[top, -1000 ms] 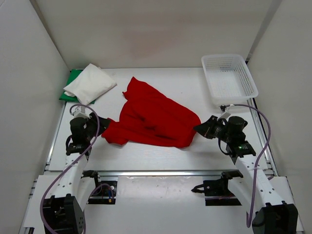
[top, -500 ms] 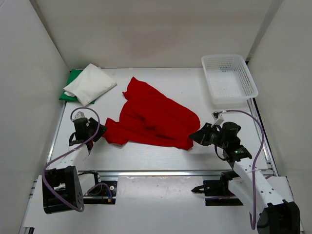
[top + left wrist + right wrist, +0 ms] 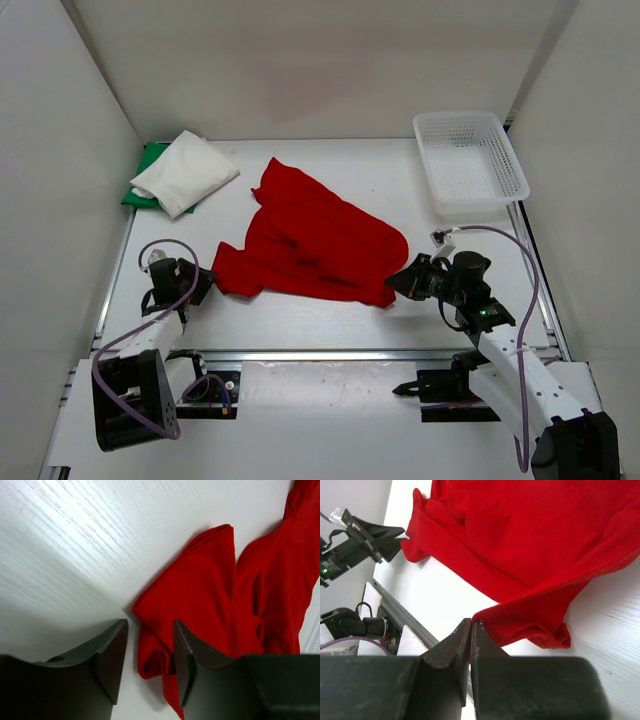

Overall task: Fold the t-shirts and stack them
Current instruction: Flatten out the tshirt

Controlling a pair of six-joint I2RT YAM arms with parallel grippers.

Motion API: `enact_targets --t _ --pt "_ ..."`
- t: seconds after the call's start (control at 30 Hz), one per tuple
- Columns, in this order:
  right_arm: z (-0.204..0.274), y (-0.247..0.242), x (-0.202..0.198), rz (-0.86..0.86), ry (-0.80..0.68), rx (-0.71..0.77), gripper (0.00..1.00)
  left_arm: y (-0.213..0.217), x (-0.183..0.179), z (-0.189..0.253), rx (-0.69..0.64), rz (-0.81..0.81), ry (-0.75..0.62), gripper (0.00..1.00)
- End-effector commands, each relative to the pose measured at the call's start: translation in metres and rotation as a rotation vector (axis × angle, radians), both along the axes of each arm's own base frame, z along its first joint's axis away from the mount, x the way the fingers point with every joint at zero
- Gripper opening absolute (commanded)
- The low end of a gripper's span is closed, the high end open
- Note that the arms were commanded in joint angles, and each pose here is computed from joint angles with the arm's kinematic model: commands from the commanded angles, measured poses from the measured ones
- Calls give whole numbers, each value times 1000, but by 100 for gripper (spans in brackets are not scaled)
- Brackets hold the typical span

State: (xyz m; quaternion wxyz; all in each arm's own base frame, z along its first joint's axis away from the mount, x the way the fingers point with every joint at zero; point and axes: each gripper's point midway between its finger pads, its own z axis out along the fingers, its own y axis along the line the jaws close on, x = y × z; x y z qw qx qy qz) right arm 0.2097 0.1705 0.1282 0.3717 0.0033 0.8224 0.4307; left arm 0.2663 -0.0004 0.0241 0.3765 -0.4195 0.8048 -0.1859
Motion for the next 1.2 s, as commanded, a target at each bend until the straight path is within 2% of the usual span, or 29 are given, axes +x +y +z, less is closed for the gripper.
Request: enact_targets --t 0.0,0.37,0.43,0.63,0.83,1.03,1.17 --pt "15 4 4 14 -80 14 0 -7 -5 -16 -52 14 36 51" --pt "15 5 4 22 -75 24 0 -1 7 -13 -76 98 -29 36" --pt "13 5 3 27 -74 21 0 1 10 -10 -66 101 -36 29" --pt "5 3 2 18 -43 18 0 7 16 1 -10 94 -58 22" --pt "10 4 4 16 -48 24 0 13 19 3 36 85 -46 0" --pt "16 3 7 6 -63 23 0 14 31 25 118 37 -78 0" --pt "17 3 8 1 -58 26 0 25 30 27 122 62 -78 0"
